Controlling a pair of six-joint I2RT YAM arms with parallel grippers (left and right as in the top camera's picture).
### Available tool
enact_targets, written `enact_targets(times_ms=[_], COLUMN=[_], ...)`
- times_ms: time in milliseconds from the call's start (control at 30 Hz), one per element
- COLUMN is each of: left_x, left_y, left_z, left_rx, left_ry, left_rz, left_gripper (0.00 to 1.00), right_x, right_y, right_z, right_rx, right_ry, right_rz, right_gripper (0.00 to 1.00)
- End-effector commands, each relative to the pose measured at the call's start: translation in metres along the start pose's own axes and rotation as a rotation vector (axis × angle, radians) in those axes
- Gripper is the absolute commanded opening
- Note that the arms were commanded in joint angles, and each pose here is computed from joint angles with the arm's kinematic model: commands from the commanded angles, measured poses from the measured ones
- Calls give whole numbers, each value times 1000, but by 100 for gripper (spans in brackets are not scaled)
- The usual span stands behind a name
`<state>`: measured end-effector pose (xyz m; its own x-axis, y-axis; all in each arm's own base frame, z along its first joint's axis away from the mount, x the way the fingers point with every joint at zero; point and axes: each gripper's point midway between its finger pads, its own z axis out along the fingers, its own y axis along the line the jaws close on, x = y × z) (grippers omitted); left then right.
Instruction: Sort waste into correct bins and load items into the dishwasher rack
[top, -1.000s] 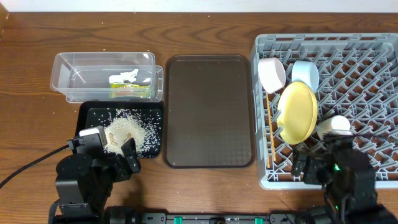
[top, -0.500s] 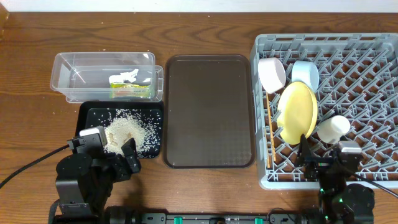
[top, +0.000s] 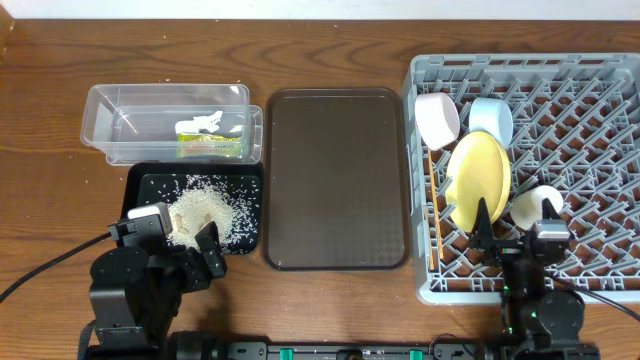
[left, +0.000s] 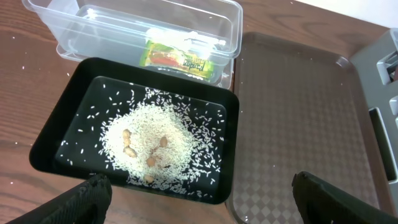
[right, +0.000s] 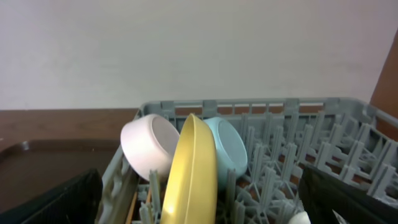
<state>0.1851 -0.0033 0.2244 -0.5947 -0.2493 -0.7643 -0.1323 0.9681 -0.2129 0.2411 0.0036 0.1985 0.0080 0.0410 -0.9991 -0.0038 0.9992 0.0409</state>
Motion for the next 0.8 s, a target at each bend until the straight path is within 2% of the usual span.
enact_targets(times_ms=[0, 167, 300, 767], left_x=[2, 2, 2, 2], left_y=[0, 0, 0, 0], left_z=[2, 2, 2, 2], left_rx=[0, 0, 0, 0], left_ry=[6, 6, 6, 6], left_rz=[4, 3, 4, 4], left_gripper=[96, 96, 96, 96], right_x=[14, 19, 43, 42], right_y=[-2, -2, 3, 4], right_z=[5, 6, 5, 5], right_rx=[6, 3, -31, -37], right_ry=[-16, -10, 85, 85], right_rz=[-17, -63, -77, -76], right_gripper=[98, 99, 99, 99])
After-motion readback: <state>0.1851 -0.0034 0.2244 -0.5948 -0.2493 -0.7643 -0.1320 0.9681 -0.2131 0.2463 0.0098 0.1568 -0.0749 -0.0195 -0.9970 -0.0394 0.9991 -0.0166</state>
